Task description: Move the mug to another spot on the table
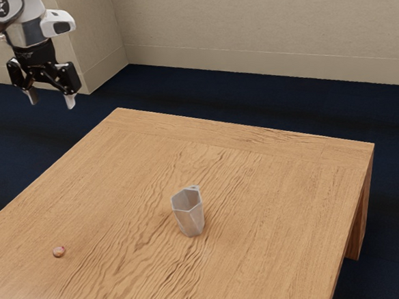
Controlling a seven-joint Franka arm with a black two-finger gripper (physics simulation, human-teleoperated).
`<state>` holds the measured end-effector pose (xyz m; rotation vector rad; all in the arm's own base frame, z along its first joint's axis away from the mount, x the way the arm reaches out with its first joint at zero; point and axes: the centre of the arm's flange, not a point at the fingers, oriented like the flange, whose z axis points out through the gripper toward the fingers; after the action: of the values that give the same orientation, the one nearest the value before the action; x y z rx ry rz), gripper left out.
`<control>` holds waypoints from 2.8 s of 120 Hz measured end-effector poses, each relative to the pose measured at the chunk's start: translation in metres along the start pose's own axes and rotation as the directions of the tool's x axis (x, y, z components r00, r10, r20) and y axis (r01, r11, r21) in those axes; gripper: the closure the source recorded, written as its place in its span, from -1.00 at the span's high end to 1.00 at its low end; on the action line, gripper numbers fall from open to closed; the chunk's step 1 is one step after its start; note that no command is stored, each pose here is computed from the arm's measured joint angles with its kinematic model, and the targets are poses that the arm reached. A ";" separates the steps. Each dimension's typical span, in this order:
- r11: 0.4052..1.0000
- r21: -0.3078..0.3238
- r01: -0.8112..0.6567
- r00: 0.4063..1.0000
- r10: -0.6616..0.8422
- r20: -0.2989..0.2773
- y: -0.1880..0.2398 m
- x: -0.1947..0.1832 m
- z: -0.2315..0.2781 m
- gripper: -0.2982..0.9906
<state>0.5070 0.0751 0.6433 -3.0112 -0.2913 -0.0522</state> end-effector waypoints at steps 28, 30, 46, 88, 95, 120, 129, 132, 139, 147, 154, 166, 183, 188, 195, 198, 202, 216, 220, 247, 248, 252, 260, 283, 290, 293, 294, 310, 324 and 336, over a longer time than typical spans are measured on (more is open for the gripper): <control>0.999 0.001 -0.045 0.999 0.045 0.022 0.033 0.016 0.020 0.54; 0.999 0.000 -0.045 0.999 0.045 0.030 0.035 0.020 0.026 0.54; 0.998 -0.036 -0.046 0.997 0.048 0.062 0.059 0.065 0.093 0.54; 0.991 -0.118 -0.067 0.995 0.075 0.061 0.192 0.078 0.174 0.54; 0.991 -0.116 -0.062 0.994 0.071 0.077 0.203 0.076 0.188 0.54; 0.994 -0.083 -0.075 0.990 0.084 0.111 0.236 0.075 0.230 0.54; 0.995 -0.071 -0.077 0.990 0.084 0.111 0.240 0.076 0.239 0.54; 0.995 -0.069 -0.077 0.990 0.084 0.111 0.242 0.077 0.242 0.54; 0.995 -0.065 -0.076 0.991 0.082 0.110 0.244 0.081 0.251 0.54; 0.995 -0.064 -0.074 0.991 0.080 0.104 0.247 0.087 0.257 0.54; 0.995 -0.064 -0.072 0.992 0.078 0.099 0.248 0.093 0.261 0.54; 0.996 -0.064 -0.066 0.992 0.072 0.100 0.247 0.102 0.273 0.54; 0.996 -0.064 -0.067 0.992 0.073 0.103 0.249 0.106 0.282 0.54; 0.996 -0.064 -0.066 0.992 0.072 0.106 0.249 0.107 0.286 0.54; 0.996 -0.065 -0.063 0.992 0.070 0.109 0.248 0.108 0.289 0.54; 0.996 -0.066 -0.062 0.991 0.069 0.111 0.248 0.108 0.290 0.54; 0.996 -0.071 -0.057 0.991 0.065 0.115 0.248 0.108 0.292 0.54; 0.996 -0.085 -0.038 0.991 0.048 0.126 0.247 0.108 0.296 0.54; 0.996 -0.086 -0.031 0.991 0.042 0.130 0.246 0.109 0.298 0.54; 0.996 -0.084 -0.013 0.988 0.026 0.149 0.243 0.111 0.314 0.54; 0.996 -0.084 -0.013 0.988 0.026 0.149 0.243 0.111 0.314 0.54; 0.996 -0.084 -0.012 0.989 0.025 0.149 0.243 0.111 0.315 0.54; 0.996 -0.084 -0.011 0.988 0.023 0.150 0.244 0.111 0.318 0.54; 0.997 -0.082 -0.010 0.989 0.022 0.147 0.245 0.113 0.320 0.54; 0.997 -0.083 -0.011 0.989 0.023 0.145 0.245 0.113 0.320 0.54; 0.997 -0.083 -0.011 0.989 0.023 0.145 0.246 0.114 0.321 0.54; 0.997 -0.082 -0.011 0.989 0.023 0.145 0.246 0.114 0.321 0.54; 0.997 -0.079 -0.013 0.988 0.025 0.152 0.247 0.113 0.327 0.54; 0.997 -0.077 -0.013 0.987 0.025 0.156 0.249 0.114 0.333 0.54; 0.997 -0.078 -0.013 0.988 0.025 0.152 0.250 0.117 0.336 0.54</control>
<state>0.6778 -0.1068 0.2868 -3.0995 -0.2802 0.1744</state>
